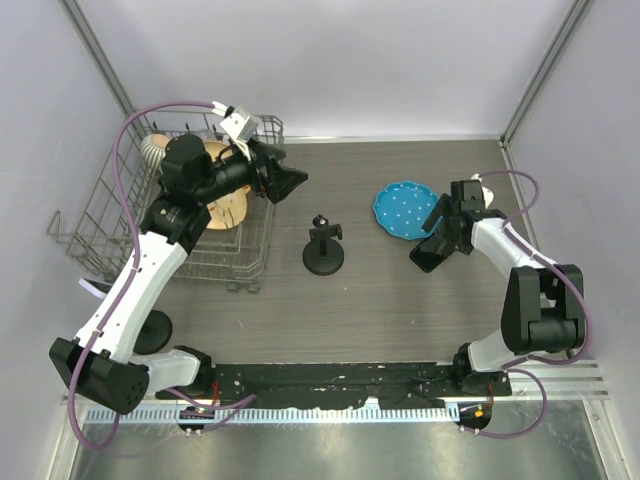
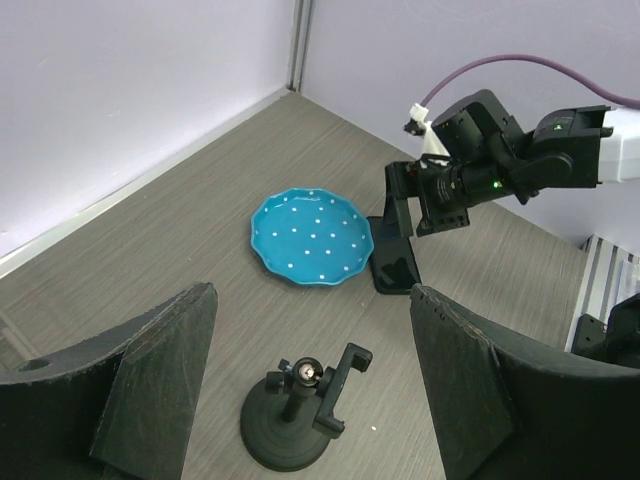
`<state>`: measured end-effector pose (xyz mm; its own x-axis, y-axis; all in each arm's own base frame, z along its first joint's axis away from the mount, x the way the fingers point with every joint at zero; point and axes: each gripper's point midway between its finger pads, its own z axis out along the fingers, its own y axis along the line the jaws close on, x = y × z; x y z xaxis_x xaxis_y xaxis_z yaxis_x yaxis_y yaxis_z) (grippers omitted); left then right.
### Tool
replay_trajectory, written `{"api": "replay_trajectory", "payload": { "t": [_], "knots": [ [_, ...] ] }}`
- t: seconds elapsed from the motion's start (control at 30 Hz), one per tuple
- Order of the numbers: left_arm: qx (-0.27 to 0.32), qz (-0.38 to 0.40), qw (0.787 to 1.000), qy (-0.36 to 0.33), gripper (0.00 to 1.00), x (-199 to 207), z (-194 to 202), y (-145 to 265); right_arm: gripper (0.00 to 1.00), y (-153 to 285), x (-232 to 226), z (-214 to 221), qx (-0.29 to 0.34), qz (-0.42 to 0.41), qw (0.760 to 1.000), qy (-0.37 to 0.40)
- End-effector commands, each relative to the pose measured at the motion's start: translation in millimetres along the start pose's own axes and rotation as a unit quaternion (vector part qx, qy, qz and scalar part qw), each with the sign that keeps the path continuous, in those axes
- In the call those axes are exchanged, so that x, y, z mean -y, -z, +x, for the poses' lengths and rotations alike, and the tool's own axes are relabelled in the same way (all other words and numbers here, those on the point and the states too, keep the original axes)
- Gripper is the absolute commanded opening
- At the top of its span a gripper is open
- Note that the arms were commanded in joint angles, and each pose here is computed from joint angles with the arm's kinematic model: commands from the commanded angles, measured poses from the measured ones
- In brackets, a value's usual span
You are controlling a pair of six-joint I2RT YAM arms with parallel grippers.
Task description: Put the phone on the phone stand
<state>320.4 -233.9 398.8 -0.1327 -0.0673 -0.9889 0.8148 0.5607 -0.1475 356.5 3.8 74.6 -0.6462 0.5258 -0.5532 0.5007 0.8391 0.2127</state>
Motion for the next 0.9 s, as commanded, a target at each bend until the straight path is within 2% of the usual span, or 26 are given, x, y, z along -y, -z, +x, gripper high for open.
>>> {"api": "replay_trajectory", "payload": {
  "t": [0.0,0.2,0.53,0.87],
  "knots": [
    [0.026,0.011,0.999,-0.016,0.82,6,-18,4,0.86,5,-7,15,-0.034,-0.003,0.999,0.042],
    [0.025,0.011,1.0,-0.016,0.83,6,-17,4,0.86,-11,-11,37,-0.071,0.017,0.995,0.067],
    [0.023,0.011,1.0,-0.016,0.82,4,-16,4,0.86,-24,-3,34,-0.061,0.079,0.992,0.075],
    [0.022,0.01,1.0,-0.014,0.83,2,-15,3,0.91,-36,-12,45,-0.082,0.065,0.993,0.047]
  ]
}}
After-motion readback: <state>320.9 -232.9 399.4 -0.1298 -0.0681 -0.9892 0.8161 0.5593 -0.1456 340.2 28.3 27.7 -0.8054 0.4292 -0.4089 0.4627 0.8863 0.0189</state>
